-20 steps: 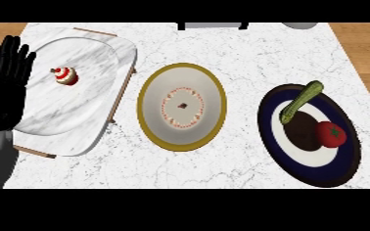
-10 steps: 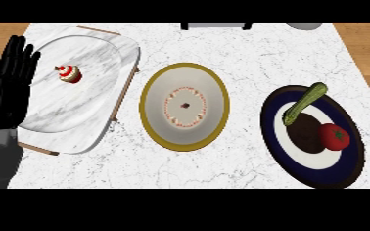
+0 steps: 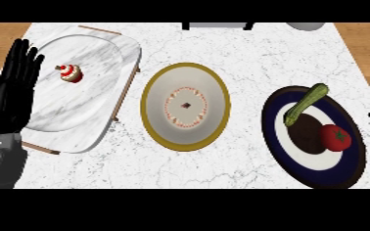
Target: Pick the tomato from the plate and place it in the bowl
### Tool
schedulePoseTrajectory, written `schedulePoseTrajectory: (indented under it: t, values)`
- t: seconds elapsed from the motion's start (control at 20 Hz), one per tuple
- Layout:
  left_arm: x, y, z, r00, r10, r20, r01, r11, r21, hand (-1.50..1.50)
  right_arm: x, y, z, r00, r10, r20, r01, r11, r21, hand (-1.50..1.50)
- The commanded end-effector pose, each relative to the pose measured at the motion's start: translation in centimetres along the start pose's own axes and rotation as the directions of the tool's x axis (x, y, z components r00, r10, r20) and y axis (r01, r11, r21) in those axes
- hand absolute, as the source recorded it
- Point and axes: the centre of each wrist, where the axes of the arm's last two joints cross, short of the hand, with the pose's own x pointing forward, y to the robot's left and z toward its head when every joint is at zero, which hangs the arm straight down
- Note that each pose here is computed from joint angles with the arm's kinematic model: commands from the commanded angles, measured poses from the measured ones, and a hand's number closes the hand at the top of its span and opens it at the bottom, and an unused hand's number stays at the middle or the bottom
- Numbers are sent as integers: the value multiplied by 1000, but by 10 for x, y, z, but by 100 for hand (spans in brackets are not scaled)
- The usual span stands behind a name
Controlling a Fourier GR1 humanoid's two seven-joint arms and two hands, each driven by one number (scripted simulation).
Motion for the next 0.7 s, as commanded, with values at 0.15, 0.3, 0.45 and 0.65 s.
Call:
schedulePoseTrajectory:
  t: [0.15, 0.3, 0.45, 0.65]
  values:
    - [19, -5, -21, 1000, 10, -5, -10, 1000, -1, 0, -22, 37, -33, 999, -29, -23, 30, 998, 49, -150]
    - [6, -5, -17, 1000, -20, 4, 20, 1000, 12, 0, -13, 28, -46, 1000, -24, -4, 25, 999, 32, -150]
    - [3, -1, 1, 1000, -4, 19, 5, 1000, -10, 0, -45, 41, -50, 999, -19, -33, 20, 999, 39, -150]
    - [-1, -26, 9, 1000, -4, -3, 4, 1000, 24, 0, -38, 57, -60, 999, -51, 20, 50, 998, 26, -150]
